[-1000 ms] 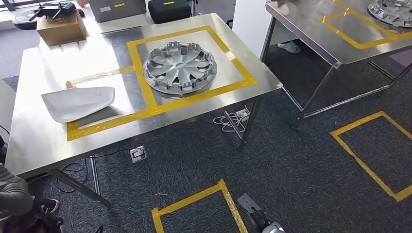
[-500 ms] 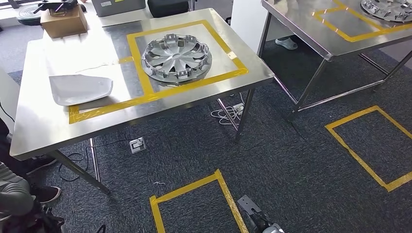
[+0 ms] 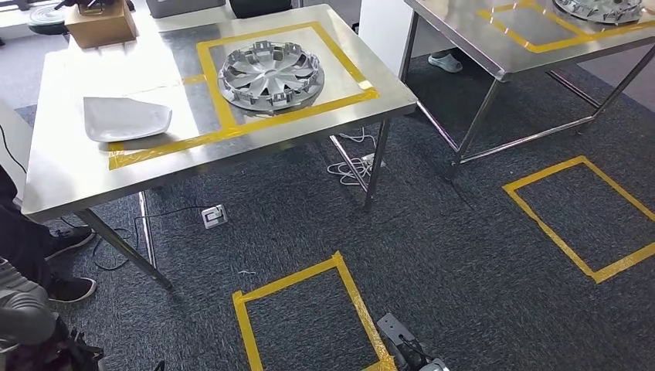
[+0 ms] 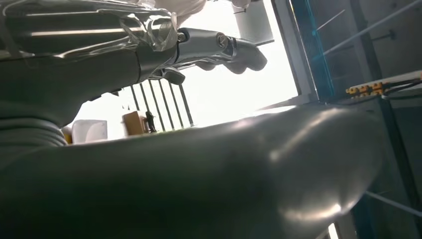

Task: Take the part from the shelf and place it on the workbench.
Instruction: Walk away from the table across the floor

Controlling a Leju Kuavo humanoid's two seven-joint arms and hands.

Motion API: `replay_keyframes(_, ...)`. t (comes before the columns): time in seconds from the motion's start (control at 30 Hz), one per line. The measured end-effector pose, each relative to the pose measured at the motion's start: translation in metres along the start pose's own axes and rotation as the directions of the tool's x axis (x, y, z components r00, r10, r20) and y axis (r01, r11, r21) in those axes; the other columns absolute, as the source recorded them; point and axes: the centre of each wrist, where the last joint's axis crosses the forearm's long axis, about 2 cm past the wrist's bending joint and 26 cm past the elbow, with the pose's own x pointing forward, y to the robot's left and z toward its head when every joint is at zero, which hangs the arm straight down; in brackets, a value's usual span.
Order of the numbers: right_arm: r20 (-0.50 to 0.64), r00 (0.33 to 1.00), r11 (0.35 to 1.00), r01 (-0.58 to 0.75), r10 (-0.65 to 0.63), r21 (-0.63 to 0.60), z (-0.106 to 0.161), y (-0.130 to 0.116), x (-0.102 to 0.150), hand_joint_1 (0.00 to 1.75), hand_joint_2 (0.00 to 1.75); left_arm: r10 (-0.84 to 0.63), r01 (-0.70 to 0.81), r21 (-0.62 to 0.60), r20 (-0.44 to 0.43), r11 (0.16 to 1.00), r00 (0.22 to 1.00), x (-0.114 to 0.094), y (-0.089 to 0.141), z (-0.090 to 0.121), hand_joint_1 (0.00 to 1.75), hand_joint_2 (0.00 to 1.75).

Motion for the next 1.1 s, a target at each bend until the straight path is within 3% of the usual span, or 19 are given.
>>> replay_keyframes(0.57,-0.002,1.0,1.0,-0.012,0.012,0.013,0.0,0.003,-0.001,0.0,0.0,0.003,-0.003,0.003,-0.005,1.0,1.0,-0.001,0.001,0.002,0.0,0.0)
replay_keyframes(1.1,0.0,0.998,0.998,-0.057,0.057,0.011,-0.001,-0.011,-0.002,0.0,0.0,0.01,-0.01,0.009,-0.001,1.0,1.0,-0.002,0.004,0.007,0.0,0.0)
